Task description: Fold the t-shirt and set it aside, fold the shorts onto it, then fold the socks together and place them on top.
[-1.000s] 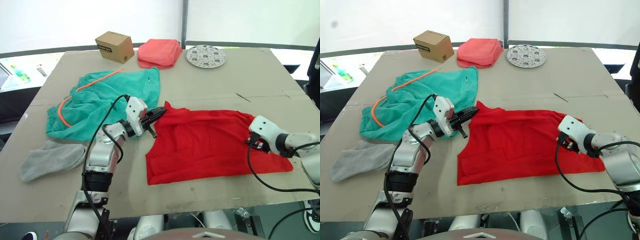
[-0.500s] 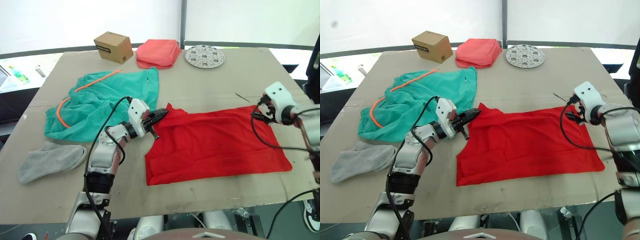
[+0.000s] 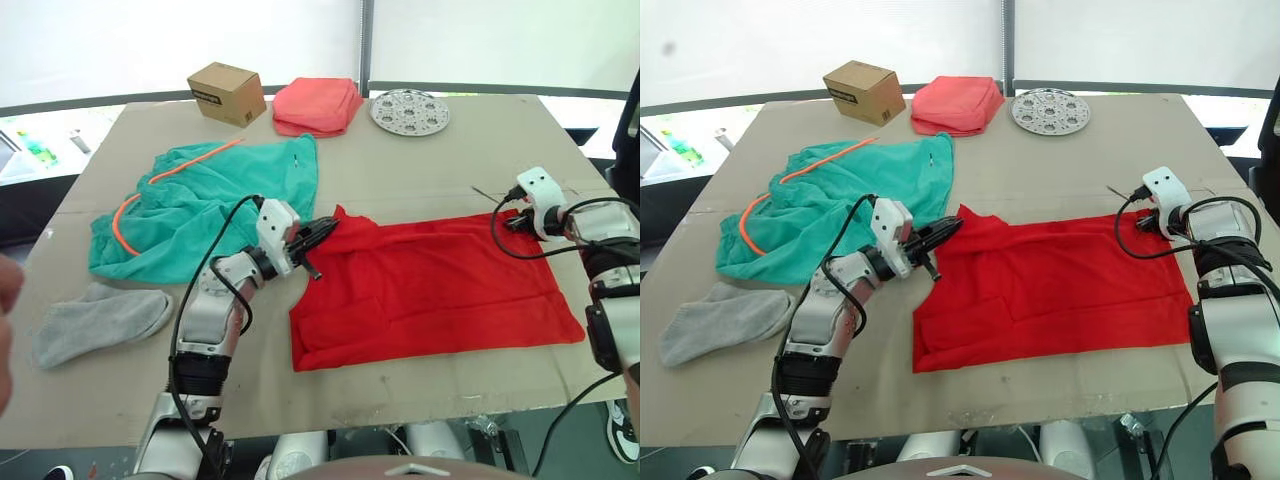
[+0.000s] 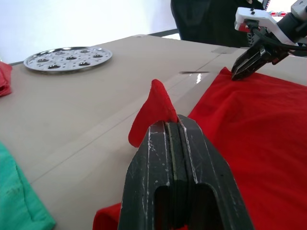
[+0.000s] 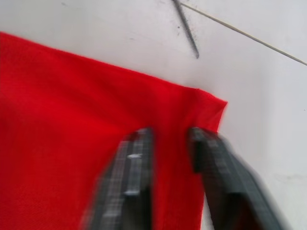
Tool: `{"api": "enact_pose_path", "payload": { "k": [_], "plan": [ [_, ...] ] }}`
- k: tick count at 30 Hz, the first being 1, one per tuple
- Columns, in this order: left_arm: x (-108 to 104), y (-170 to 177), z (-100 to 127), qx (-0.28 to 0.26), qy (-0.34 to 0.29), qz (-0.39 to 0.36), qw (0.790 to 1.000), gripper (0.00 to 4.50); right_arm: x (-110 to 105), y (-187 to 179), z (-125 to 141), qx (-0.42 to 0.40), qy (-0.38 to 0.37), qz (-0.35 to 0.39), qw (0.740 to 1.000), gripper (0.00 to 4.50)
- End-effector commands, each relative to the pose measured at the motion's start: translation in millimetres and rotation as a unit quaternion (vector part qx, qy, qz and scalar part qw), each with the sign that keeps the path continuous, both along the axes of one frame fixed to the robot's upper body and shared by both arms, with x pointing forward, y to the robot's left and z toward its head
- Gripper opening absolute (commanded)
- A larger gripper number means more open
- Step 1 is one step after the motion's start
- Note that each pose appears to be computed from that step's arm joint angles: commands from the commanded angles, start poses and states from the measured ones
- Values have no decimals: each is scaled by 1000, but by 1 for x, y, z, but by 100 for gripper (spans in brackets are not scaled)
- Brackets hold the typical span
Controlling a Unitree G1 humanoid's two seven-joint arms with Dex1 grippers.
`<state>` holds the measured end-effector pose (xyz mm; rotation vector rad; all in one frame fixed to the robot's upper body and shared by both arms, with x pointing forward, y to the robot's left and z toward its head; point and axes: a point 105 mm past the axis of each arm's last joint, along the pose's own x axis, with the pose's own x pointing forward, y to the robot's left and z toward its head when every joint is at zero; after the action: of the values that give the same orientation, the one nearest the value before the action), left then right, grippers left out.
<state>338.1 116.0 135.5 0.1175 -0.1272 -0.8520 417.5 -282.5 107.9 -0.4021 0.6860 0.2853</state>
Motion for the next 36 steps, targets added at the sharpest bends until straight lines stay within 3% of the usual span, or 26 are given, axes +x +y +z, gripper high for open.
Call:
{"api": "enact_pose_path", "payload": {
  "k": [1,5,7,9,13,16,17,18,19,25,27,31,36],
  "plan": [
    [-3,-2,18,-12,-31,-3,999,0,6,-2,24,1,-48,19,999,5],
    [-2,-2,17,-14,-31,1,999,0,2,0,59,-65,-134,83,985,5],
    [-1,-1,16,-14,-32,4,999,0,-16,12,79,-83,-187,120,971,5],
    [0,0,16,-14,-33,7,999,0,-47,27,83,-85,-207,143,964,5],
    [3,3,16,-12,-33,8,999,0,-117,55,51,-59,-160,147,974,5],
    [4,3,14,-11,-28,4,1000,0,-136,54,27,11,-115,77,990,5],
    [4,0,13,-9,-27,-4,1000,0,-134,51,27,27,-110,62,992,5],
    [4,-1,12,-8,-26,-9,1000,0,-132,49,28,36,-107,53,992,62],
    [3,-3,12,-7,-26,-15,1000,0,-126,46,32,47,-111,44,992,88],
    [7,-10,18,-11,-33,-24,999,0,-65,18,40,76,-89,-44,992,333],
    [6,-10,20,-13,-36,-23,999,0,-45,9,37,94,-79,-84,989,447],
    [3,-9,25,-19,-42,-16,999,0,-15,-8,30,126,-68,-158,977,447],
    [-1,-8,25,-24,-43,-6,999,0,7,-5,20,127,-54,-167,976,447]
  ]
}}
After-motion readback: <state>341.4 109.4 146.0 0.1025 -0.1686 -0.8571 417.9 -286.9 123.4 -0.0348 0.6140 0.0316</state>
